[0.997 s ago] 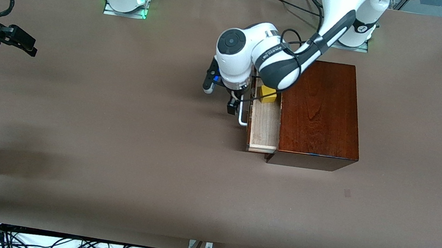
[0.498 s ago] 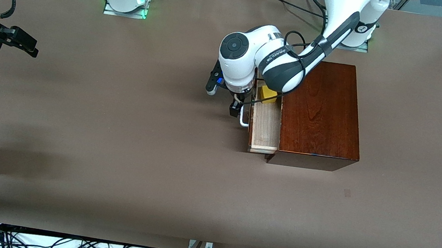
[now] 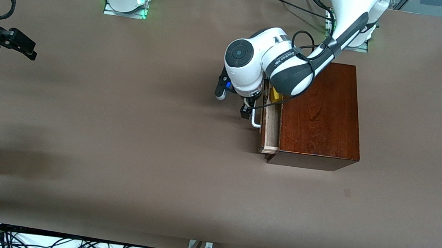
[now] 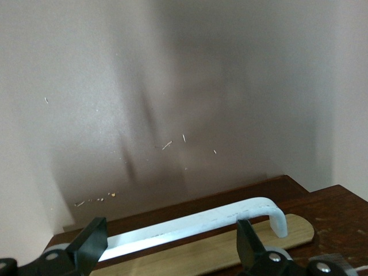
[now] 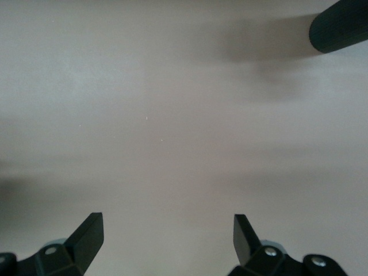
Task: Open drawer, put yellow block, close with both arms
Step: 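Push the drawer shut into the box with the left gripper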
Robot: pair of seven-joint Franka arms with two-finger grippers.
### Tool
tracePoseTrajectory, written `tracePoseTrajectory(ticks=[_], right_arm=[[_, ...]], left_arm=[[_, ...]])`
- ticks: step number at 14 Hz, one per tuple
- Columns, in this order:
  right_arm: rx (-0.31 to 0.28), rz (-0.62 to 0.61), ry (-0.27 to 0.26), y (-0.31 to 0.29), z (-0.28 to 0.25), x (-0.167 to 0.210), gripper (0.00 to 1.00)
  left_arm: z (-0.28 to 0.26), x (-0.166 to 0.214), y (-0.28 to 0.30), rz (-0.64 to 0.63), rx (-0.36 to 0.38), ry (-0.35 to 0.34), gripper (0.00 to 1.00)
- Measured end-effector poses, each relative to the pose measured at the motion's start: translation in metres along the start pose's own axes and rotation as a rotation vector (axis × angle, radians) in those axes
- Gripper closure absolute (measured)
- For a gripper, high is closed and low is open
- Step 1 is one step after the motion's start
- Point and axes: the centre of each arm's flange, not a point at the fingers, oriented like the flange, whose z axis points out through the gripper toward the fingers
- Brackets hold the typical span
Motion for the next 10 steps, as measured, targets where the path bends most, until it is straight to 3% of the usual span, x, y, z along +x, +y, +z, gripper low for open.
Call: tracePoseTrajectory(ticks=[10], right_arm=[[0.0,-0.009,0.0,0.0,0.0,0.0,0.0]], left_arm=[[-0.001,-0.064,-0.028,-0.099,-0.014,-0.033,0.0]])
